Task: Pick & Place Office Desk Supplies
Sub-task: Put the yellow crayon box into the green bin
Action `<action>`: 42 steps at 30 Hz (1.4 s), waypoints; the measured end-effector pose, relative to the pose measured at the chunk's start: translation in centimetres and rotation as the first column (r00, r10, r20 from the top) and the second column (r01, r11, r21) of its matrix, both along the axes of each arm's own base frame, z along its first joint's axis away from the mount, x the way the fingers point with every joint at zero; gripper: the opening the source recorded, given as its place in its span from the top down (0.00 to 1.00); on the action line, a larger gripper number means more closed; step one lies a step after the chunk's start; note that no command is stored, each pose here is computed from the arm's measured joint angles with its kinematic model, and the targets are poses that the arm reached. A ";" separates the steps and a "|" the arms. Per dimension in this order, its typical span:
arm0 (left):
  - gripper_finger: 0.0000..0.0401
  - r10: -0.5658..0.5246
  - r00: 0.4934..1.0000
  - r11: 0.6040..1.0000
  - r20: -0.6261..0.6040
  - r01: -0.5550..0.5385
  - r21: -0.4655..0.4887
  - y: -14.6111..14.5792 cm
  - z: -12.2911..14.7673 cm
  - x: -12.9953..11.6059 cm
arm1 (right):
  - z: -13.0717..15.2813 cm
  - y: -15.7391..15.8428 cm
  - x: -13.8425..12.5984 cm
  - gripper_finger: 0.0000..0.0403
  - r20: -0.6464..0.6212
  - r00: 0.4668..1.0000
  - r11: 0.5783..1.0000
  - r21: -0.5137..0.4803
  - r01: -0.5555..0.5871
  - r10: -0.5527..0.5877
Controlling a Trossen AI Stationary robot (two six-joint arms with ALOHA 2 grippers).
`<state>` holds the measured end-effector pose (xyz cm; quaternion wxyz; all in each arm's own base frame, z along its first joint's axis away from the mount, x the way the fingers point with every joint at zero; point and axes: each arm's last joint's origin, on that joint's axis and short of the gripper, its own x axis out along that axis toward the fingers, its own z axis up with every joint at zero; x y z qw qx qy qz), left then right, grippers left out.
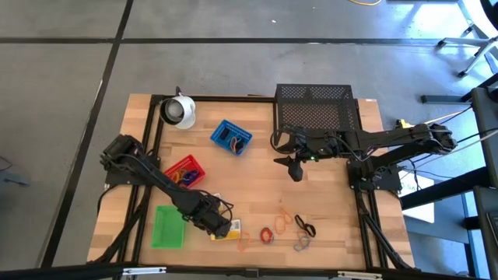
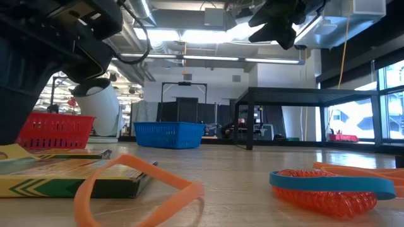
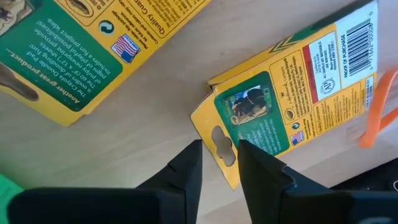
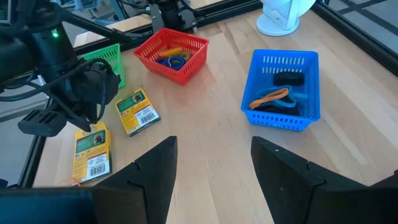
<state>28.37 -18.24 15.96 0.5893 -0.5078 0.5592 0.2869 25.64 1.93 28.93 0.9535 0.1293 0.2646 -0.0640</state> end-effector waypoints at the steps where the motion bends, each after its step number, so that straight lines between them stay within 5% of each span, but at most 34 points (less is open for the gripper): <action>1: 0.74 0.001 1.000 1.000 -0.002 -0.001 0.002 0.0 -0.1 0.0 | 0.0 0.0 0.0 0.48 0.000 1.000 1.000 0.000 0.000 0.000; 12: 0.66 0.027 0.999 1.000 -0.020 -0.027 0.011 0.2 -0.9 0.4 | -1.3 1.6 1.1 0.48 -0.044 0.995 0.992 0.092 -0.090 0.095; 27: 0.98 -0.016 1.000 1.000 0.005 0.015 0.023 0.5 -1.1 0.8 | -4.4 3.7 3.0 0.49 -0.134 0.981 0.986 0.115 -0.123 0.138; 34: 0.99 -0.018 1.000 1.000 0.024 0.017 0.015 0.5 -0.5 0.7 | -4.4 3.7 3.0 0.49 -0.131 0.982 0.986 0.114 -0.124 0.138; 42: 0.99 0.006 0.986 0.996 0.169 -0.021 0.089 1.0 3.5 -0.5 | -4.4 3.7 3.0 0.49 -0.131 0.982 0.986 0.114 -0.124 0.138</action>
